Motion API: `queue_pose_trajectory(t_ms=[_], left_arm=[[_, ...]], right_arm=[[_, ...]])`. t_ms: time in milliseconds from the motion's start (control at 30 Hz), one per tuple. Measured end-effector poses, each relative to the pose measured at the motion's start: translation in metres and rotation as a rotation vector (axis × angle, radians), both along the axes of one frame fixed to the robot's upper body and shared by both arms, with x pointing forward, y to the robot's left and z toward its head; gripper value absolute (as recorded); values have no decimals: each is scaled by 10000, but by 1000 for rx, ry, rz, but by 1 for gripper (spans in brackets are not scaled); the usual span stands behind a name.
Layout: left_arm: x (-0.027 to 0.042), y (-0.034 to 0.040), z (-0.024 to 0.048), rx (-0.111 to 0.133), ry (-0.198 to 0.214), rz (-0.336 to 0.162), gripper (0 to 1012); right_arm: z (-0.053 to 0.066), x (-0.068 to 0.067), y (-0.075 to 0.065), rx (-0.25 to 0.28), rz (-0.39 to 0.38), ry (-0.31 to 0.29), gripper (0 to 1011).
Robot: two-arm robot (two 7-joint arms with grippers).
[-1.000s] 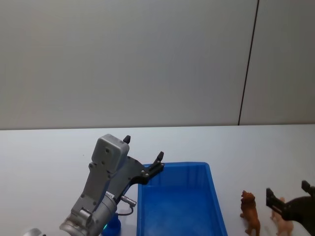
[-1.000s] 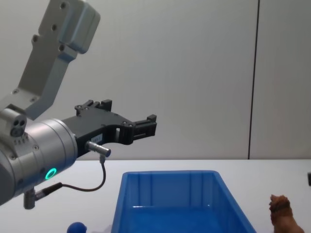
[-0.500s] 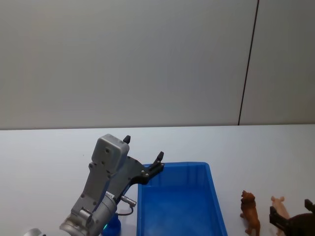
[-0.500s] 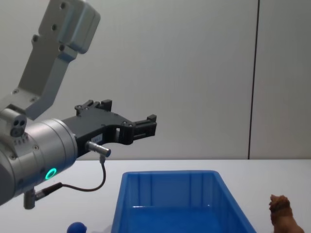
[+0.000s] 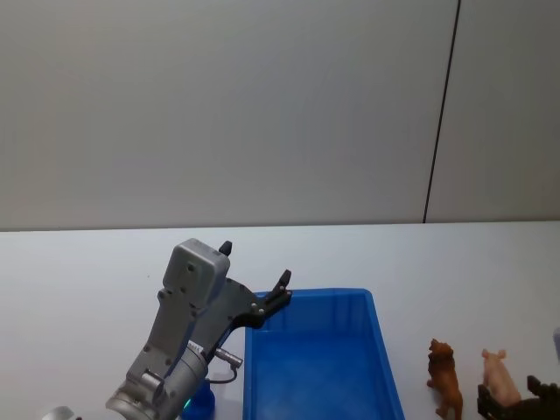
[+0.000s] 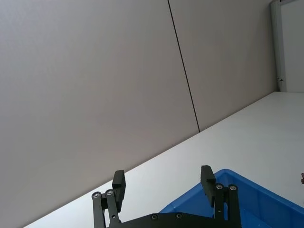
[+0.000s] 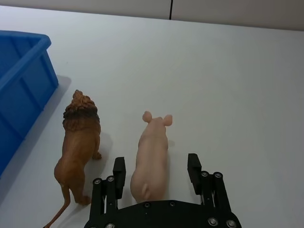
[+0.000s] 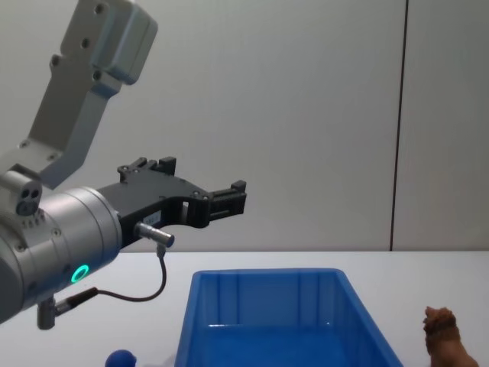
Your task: Pick up the two dolls from the table and place them into the box.
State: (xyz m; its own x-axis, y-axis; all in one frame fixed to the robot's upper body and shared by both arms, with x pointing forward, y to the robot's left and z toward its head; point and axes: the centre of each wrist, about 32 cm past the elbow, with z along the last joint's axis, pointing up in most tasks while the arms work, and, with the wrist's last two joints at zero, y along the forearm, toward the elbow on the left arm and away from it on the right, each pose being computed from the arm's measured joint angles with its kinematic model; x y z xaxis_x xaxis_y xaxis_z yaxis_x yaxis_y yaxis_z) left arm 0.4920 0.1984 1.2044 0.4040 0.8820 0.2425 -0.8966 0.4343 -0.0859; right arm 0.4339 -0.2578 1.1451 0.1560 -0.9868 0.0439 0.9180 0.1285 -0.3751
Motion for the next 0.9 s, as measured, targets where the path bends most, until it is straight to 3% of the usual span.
queue_pose_trajectory(t_ms=[500, 900], left_arm=[[0, 0, 0, 0, 0, 0, 1001], [0, 0, 0, 0, 0, 0, 1001]], right_arm=[[-89, 37, 17, 9, 4, 0, 386], [36, 30, 26, -4, 13, -86, 381]])
